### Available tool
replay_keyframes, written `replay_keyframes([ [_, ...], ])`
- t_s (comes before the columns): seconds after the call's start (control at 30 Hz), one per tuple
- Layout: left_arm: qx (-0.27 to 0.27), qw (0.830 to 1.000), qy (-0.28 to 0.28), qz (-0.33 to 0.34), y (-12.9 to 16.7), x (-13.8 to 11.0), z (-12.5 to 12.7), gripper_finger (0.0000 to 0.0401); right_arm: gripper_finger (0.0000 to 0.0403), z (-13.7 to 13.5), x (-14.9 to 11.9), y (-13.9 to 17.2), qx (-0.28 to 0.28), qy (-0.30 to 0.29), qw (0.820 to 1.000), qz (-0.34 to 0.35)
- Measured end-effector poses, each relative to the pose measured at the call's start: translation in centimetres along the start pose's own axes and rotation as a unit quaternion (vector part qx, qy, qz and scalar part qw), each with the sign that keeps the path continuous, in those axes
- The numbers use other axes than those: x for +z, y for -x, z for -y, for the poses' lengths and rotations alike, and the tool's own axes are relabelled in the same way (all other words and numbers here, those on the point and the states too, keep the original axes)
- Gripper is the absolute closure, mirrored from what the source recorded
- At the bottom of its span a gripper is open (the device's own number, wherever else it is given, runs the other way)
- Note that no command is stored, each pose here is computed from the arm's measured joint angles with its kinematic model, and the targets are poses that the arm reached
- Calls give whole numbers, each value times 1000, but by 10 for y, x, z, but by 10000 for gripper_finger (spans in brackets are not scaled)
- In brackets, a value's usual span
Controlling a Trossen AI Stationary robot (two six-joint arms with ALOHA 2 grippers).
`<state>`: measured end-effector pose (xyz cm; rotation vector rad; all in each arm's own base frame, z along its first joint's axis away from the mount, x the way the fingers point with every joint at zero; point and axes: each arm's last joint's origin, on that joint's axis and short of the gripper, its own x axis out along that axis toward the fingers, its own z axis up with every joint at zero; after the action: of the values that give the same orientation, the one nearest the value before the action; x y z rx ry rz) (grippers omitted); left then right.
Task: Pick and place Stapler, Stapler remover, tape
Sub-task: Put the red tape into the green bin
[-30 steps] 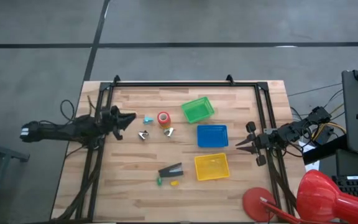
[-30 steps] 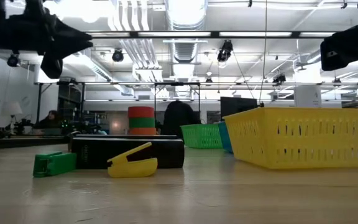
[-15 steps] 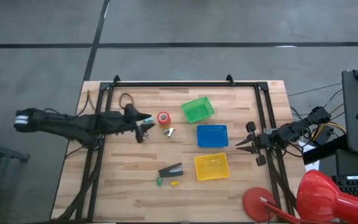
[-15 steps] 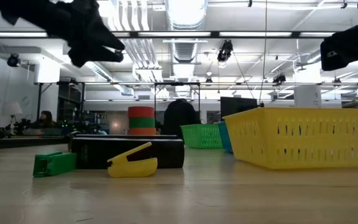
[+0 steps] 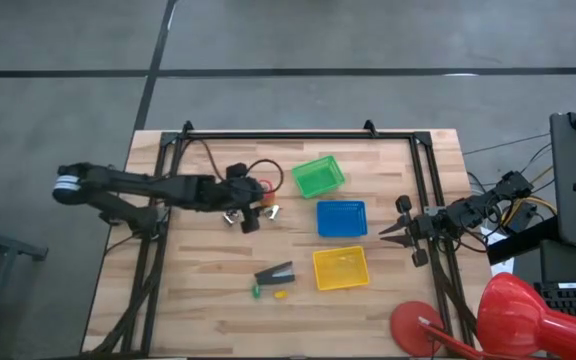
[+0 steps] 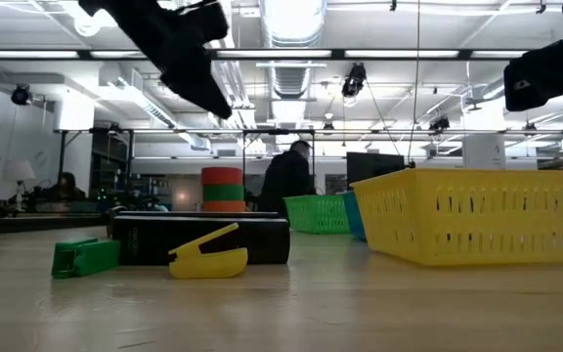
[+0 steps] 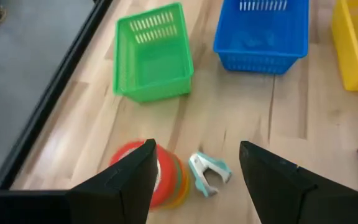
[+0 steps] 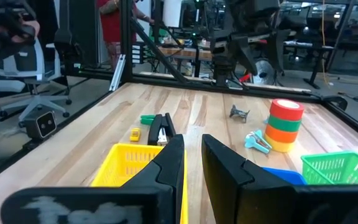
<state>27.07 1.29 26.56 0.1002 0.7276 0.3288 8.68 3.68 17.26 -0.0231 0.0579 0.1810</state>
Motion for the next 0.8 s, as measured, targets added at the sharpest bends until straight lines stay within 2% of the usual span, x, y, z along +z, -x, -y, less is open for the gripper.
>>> replay_keyframes([
  [0.1, 5, 999, -8, -43, -16, -1, -5, 172, 351, 0, 0, 0, 0, 4, 1000, 0],
  [0.3, -9, 995, 13, -100, -37, -11, -16, 172, 351, 0, 0, 0, 0, 1, 1000, 0],
  [0.43, 10, 995, 7, -101, -39, -12, -19, 172, 351, 0, 0, 0, 0, 3, 1000, 0],
  [0.8, 20, 993, 19, -112, -45, -15, -26, 172, 351, 0, 0, 0, 0, 1, 1000, 0],
])
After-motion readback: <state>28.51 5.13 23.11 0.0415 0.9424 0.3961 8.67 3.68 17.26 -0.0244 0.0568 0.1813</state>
